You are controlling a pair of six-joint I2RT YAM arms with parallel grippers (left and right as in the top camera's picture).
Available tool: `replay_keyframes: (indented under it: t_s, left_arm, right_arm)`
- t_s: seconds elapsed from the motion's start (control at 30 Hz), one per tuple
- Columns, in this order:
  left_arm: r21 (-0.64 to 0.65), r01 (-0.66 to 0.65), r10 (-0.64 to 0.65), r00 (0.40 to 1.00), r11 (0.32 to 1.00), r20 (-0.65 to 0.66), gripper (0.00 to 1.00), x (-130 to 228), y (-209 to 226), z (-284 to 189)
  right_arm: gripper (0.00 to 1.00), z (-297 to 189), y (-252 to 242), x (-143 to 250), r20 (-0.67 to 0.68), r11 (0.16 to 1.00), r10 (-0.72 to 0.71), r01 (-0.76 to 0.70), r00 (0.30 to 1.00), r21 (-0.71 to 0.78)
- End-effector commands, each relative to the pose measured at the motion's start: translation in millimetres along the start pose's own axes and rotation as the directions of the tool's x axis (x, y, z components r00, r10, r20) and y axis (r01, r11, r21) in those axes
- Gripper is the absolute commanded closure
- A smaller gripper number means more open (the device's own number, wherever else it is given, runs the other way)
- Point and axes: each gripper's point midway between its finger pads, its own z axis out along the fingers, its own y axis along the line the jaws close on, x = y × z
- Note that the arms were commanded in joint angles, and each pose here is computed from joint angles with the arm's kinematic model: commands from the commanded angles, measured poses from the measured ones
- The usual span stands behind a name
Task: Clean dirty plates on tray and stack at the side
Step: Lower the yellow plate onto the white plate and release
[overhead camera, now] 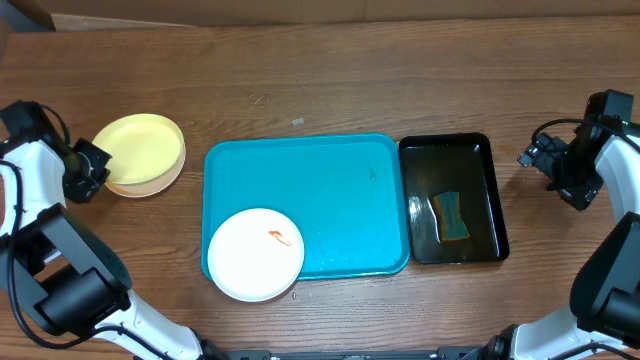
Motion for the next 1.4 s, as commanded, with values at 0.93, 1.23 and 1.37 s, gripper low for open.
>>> replay_keyframes:
  t_s: [0.93, 1.23, 1.37]
  left_arm:
    - [0.945, -0.197, 0.773, 0.629, 0.260, -0.081, 0.00, 226, -197, -115]
    - [0.956, -0.226, 0.871, 0.488, 0.187, -0.055, 0.69, 297, -227, -123]
    - [0.945, -0.225, 0.875, 0.472, 0.237, -0.107, 0.91, 305, -219, -130]
  right_arm:
    - [0.00, 0, 2, -2, 0.004, 1.000, 0.001, -0.001, 1.000, -0.006]
    - [0.00, 0, 1, -2, 0.004, 1.000, 0.001, -0.001, 1.000, -0.006]
    - [0.00, 0, 1, -2, 0.004, 1.000, 0.001, -0.001, 1.000, -0.006]
